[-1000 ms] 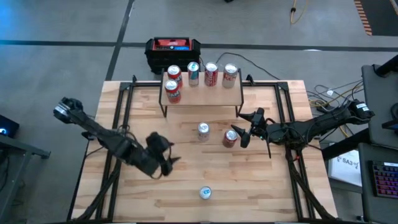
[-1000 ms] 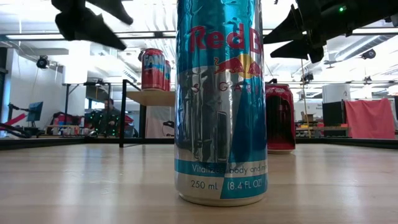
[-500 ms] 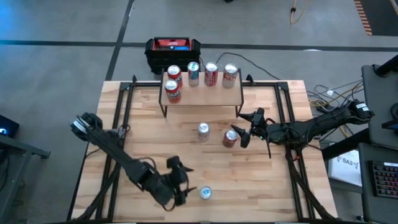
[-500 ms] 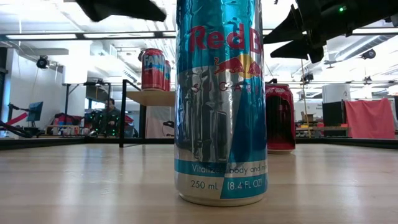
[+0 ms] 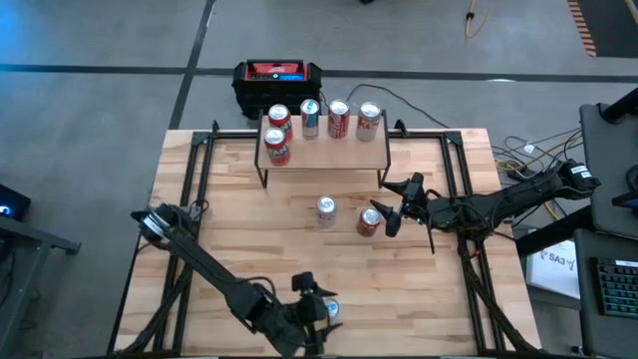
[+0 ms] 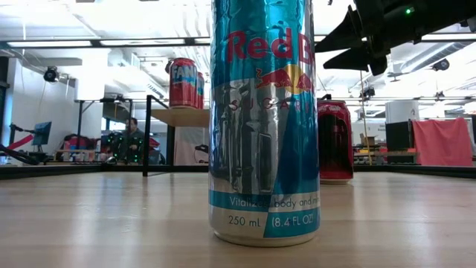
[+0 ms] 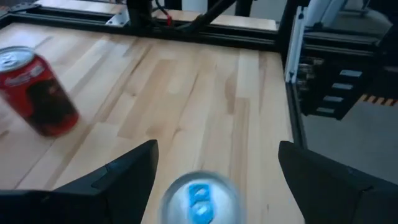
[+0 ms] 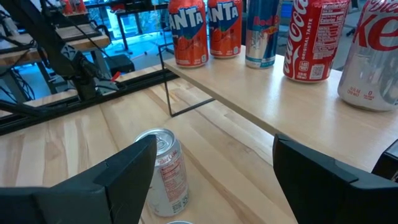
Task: Place canned beverage on shelf
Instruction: Put the blue soda can on the shelf aligned with the other blue soda can
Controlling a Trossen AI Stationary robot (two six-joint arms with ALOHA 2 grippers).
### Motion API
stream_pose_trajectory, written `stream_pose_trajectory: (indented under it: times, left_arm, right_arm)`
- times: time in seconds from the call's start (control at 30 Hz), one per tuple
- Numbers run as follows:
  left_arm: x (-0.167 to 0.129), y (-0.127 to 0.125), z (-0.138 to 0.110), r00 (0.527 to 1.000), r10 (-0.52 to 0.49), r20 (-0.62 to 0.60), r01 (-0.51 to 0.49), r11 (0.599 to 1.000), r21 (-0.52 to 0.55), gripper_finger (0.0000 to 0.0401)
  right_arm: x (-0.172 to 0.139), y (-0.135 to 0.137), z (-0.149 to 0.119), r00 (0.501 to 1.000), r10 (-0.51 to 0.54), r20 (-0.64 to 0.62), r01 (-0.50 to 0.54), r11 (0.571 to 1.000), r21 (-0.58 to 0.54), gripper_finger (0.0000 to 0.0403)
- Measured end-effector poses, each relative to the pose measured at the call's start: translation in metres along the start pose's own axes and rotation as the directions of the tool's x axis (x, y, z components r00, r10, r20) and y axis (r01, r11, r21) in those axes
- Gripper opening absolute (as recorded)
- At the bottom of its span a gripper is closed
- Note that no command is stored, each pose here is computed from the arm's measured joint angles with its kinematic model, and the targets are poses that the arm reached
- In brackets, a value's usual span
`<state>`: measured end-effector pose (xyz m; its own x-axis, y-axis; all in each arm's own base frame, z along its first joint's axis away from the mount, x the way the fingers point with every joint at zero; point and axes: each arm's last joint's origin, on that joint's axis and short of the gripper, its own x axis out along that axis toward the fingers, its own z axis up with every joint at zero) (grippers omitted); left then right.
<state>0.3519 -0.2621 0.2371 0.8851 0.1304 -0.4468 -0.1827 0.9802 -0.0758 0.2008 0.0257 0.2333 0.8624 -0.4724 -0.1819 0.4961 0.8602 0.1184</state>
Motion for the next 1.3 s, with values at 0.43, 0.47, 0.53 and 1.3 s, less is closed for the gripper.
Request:
stream_pose_trajectory:
  times: [0.43,0.47,0.53,1.3]
  left_arm:
    - [0.027,-0.017,-0.014,0.994,0.099,-0.036,-0.1,0.994,-0.04,0.0333]
    - [0.027,-0.016,-0.015,0.993,0.114,-0.037,-0.116,0.992,-0.044,0.0335]
    - [0.027,-0.016,-0.016,0.992,0.124,-0.037,-0.126,0.991,-0.05,0.0338]
    - [0.023,-0.013,-0.024,0.98,0.18,-0.08,-0.184,0.982,-0.047,0.0339]
  right_arm:
    - [0.0,0.0,0.0,1.0,0.0,0.0,0.0,1.0,0.0,0.0299]
    - [0.0,0.0,0.0,1.0,0.0,0.0,0.0,1.0,0.0,0.0299]
    - [0.0,0.0,0.0,1.0,0.0,0.0,0.0,1.0,0.0,0.0299]
    - [0.0,0.0,0.0,1.0,0.0,0.0,0.0,1.0,0.0,0.0299]
